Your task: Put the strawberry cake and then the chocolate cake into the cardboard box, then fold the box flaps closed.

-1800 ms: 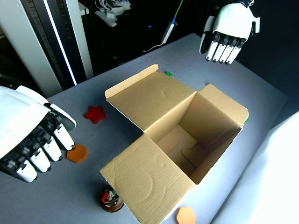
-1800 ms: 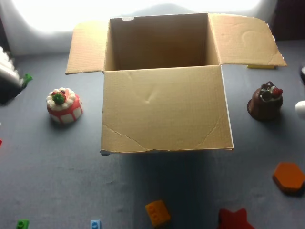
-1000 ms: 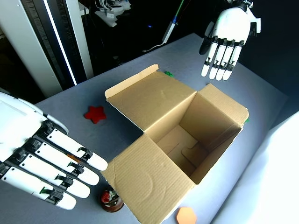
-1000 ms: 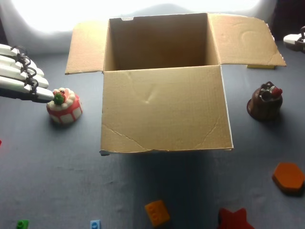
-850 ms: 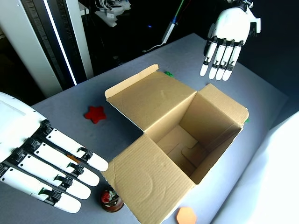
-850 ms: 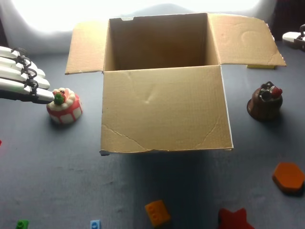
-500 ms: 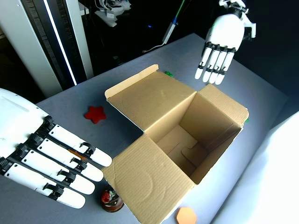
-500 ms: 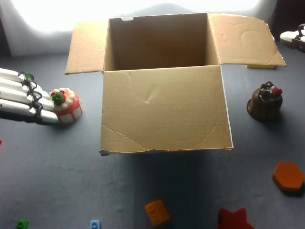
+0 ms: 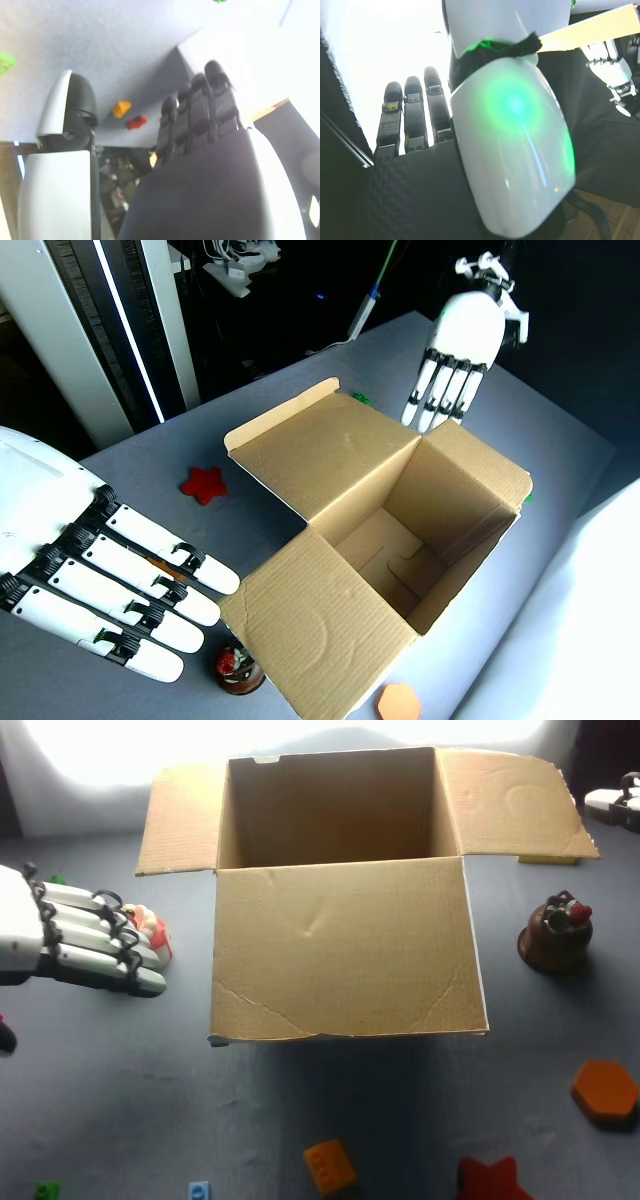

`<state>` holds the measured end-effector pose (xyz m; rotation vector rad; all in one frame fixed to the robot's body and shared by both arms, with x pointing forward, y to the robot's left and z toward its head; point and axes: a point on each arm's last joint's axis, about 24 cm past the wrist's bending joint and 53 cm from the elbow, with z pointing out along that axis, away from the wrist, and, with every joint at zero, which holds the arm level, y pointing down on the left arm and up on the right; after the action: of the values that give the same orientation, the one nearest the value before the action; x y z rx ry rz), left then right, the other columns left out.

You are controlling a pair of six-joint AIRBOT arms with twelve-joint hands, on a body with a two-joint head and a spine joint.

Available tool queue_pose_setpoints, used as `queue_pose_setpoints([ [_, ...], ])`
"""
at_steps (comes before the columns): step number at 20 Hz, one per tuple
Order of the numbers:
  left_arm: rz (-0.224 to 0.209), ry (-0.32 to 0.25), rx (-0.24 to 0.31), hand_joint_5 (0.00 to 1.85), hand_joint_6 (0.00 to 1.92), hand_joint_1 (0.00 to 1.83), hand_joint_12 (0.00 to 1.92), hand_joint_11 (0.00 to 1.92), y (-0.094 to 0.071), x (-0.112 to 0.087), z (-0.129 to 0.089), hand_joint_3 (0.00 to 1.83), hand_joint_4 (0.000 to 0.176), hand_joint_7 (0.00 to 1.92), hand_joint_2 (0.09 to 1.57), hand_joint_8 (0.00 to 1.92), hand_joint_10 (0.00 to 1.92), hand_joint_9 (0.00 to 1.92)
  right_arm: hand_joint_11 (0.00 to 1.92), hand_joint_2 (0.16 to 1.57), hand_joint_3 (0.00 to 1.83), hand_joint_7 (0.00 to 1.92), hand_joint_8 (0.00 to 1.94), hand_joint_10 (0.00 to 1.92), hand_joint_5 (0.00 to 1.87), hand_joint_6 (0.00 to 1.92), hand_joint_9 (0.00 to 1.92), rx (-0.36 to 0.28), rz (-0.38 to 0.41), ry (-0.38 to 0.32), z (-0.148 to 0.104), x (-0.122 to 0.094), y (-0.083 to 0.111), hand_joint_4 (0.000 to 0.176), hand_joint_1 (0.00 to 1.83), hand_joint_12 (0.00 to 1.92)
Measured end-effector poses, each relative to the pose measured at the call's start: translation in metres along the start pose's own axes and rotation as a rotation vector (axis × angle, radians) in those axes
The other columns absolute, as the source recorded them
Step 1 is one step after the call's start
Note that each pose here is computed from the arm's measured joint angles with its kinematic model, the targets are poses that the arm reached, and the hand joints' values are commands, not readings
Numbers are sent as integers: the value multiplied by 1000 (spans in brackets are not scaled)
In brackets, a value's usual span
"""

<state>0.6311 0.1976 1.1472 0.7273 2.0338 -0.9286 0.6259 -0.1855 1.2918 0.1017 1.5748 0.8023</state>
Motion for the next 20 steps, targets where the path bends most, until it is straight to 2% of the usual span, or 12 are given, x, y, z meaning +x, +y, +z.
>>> queue_pose_setpoints([
  [2, -13, -7, -9, 97, 0, 1172, 548, 0, 8, -2, 8, 0, 27, 124, 1057, 1, 6, 135, 0, 993, 7, 83, 2, 2, 17, 1, 62, 0, -1, 1, 0, 0, 0, 0, 1183, 104],
  [3, -24, -24, -17, 109, 4, 1179, 573, 0, 14, -7, 11, 0, 32, 137, 1047, 3, 7, 147, 0, 991, 4, 79, 1, 1, 21, 3, 59, 0, 0, 1, 0, 0, 0, 0, 1183, 47],
  [5, -41, -50, -28, 119, 4, 1204, 537, 0, 22, -16, 15, 0, 32, 139, 1022, 2, 1, 136, 0, 1001, 7, 102, 1, 1, 17, 1, 63, 0, 0, 1, 0, 0, 0, 0, 1174, 56],
  [9, -39, -71, -41, 109, 0, 1169, 477, 0, 34, -26, 25, 0, 32, 127, 1045, 0, 2, 121, 0, 993, 0, 123, 1, 9, 49, 11, 89, -2, 1, -1, 0, 0, 1, 0, 1211, 201],
  [10, -40, -77, -43, 107, 0, 1172, 476, 0, 37, -29, 28, 0, 30, 125, 1035, 0, 2, 122, 0, 970, 0, 116, 0, 3, 62, 12, 76, -3, 1, 0, 0, 0, 1, 0, 1240, 118],
  [11, -40, -80, -47, 113, 3, 1170, 476, 0, 39, -31, 29, 0, 37, 120, 1035, 0, 0, 117, 0, 957, 0, 98, 2, 5, 53, 7, 43, -2, 1, -1, 0, 0, 1, 0, 1251, 23],
  [12, -43, -85, -51, 145, 14, 1190, 477, 0, 43, -32, 31, 0, 32, 129, 1024, 3, 3, 122, 0, 970, 0, 90, 0, 11, 54, 6, 49, -3, 2, -2, 0, -1, 1, 0, 1233, 4],
  [14, -50, -95, -54, 165, 8, 1216, 427, 0, 47, -36, 35, 0, 40, 131, 1015, 1, 1, 117, 34, 980, 0, 109, 8, 22, 64, 10, 76, -6, 2, -7, 0, -2, 3, 0, 1181, 19],
  [15, -53, -103, -54, 145, 1, 1204, 424, 0, 49, -39, 38, 3, 33, 124, 1035, 0, 0, 112, 24, 973, 0, 107, 6, 19, 54, 5, 72, -6, 3, -10, 0, -3, 2, 0, 1215, 18],
  [20, -80, -123, -57, 127, 1, 1189, 493, 0, 58, -45, 52, 4, 26, 123, 1031, 0, 4, 128, 1, 981, 0, 108, 3, 13, 34, 2, 65, -7, 3, -6, 0, -2, 3, 0, 1229, 27],
])
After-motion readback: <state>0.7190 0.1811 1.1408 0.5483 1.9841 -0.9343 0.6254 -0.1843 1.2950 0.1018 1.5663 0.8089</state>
